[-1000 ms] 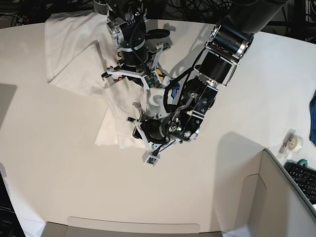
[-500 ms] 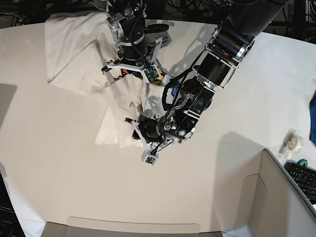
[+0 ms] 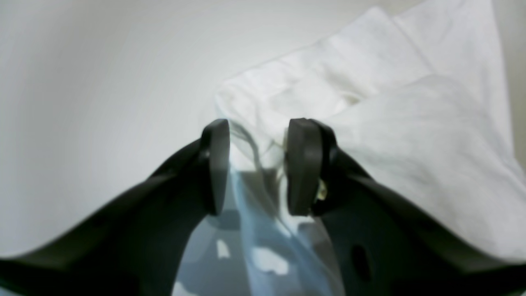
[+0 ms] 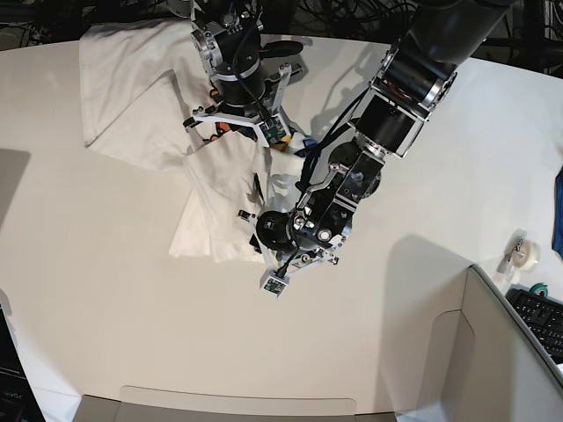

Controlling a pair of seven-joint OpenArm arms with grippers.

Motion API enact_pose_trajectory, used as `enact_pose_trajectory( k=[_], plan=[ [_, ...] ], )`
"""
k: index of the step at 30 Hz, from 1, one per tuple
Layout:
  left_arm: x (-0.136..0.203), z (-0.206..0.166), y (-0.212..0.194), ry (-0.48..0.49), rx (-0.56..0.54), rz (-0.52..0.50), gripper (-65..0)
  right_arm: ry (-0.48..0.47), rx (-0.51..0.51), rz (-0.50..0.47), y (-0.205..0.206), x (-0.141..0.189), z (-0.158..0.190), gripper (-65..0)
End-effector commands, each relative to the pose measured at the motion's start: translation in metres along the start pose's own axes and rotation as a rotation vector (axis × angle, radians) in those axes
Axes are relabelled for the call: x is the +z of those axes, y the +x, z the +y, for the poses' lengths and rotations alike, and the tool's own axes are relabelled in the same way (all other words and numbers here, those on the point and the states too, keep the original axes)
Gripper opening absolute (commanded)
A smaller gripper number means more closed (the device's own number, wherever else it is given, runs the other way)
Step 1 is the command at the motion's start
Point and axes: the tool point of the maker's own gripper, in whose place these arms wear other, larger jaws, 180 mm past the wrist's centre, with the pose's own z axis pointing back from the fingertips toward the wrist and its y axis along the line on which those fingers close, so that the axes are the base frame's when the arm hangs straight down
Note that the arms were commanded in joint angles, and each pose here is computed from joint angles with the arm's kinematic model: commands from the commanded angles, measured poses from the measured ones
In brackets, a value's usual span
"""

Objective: Layout the t-shirt on the table in an organized manner, then fold the t-shirt properly
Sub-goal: 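Grasp the shirt with both grippers and lift it off the table, then swing the lifted shirt with both grippers and lay it down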

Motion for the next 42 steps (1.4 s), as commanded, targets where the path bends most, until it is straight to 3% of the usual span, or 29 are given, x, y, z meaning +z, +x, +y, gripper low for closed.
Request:
enact_pose_trajectory(
  k=[1, 5, 11, 14, 18, 27, 42],
  plan=[
    [0.006, -0.001, 0.027, 0.005, -0.031, -0.067, -43.6, -0.009, -0.005, -0.045, 0.011, 0.003, -0.003, -65.0],
    [0.005, -0.002, 0.025, 0.012, -0.057, -0.062, -46.2, -0.013, -0.005, -0.047, 0.012, 0.003, -0.004, -65.0],
    [0.002, -0.009, 0.008, 0.000, -0.064, -0.032, -65.0, -0.015, -0.005, -0.048, 0.013, 0.002, -0.005, -65.0],
    [0.001, -0.010, 0.004, -0.005, -0.061, -0.027, -64.9, -0.019, -0.007, -0.045, 0.012, 0.002, -0.006, -65.0],
    [0.006, -0.008, 0.010, -0.009, -0.031, -0.092, -64.9, -0.022, -0.008, -0.045, 0.012, 0.001, -0.008, -65.0],
    [0.083, 0.051, 0.094, 0.080, 0.063, -0.400, -64.9, -0.064, -0.007, -0.125, 0.045, -0.003, -0.025, -65.0],
    [0.210, 0.182, 0.146, 0.264, 0.197, -0.624, -64.9, -0.087, -0.121, -0.375, 0.155, 0.011, -0.039, -65.0]
  ],
)
